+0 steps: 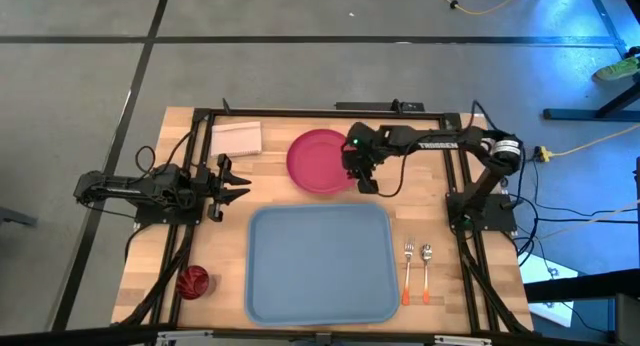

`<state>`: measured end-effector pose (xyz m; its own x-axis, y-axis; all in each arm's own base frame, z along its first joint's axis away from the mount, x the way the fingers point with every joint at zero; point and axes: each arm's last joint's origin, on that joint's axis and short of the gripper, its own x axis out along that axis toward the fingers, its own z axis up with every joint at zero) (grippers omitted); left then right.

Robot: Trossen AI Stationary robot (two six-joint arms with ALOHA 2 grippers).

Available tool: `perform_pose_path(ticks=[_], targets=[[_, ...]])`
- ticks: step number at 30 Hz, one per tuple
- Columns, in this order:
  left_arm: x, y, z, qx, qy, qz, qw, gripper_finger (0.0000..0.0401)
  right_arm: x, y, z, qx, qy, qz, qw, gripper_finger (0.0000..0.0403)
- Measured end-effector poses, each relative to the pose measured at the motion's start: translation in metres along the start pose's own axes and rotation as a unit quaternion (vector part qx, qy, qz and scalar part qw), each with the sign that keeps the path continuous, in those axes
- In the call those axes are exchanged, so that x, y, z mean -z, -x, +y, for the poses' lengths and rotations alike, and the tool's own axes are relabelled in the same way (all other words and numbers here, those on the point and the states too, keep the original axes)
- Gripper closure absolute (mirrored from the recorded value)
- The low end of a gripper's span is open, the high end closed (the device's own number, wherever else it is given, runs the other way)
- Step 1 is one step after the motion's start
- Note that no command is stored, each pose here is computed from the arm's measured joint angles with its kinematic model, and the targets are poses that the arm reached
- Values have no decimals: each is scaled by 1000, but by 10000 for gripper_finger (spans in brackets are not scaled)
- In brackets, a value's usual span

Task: Pick and place plate/cup/fork/spoon on tray
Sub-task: Put the red plate in the center of the blue tray

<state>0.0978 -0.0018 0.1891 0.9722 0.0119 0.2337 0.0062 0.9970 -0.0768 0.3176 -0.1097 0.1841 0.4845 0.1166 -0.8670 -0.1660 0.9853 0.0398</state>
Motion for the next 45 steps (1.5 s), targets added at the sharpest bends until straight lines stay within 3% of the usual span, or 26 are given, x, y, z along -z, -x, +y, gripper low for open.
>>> perform_pose_path(ticks=[6,13,31,37,45], targets=[[0,0,0,0,0,2,1000,307,1,-16,9,-20,11,24,999,337],[0,0,0,0,0,2,1000,307,-1,-23,15,-16,86,35,996,337],[0,0,0,0,-1,2,1000,307,-3,-26,17,1,125,39,991,337],[0,0,0,0,-1,2,1000,307,0,-28,17,-1,180,40,983,337],[0,0,0,-1,-1,2,1000,307,0,-30,17,0,182,37,983,337]])
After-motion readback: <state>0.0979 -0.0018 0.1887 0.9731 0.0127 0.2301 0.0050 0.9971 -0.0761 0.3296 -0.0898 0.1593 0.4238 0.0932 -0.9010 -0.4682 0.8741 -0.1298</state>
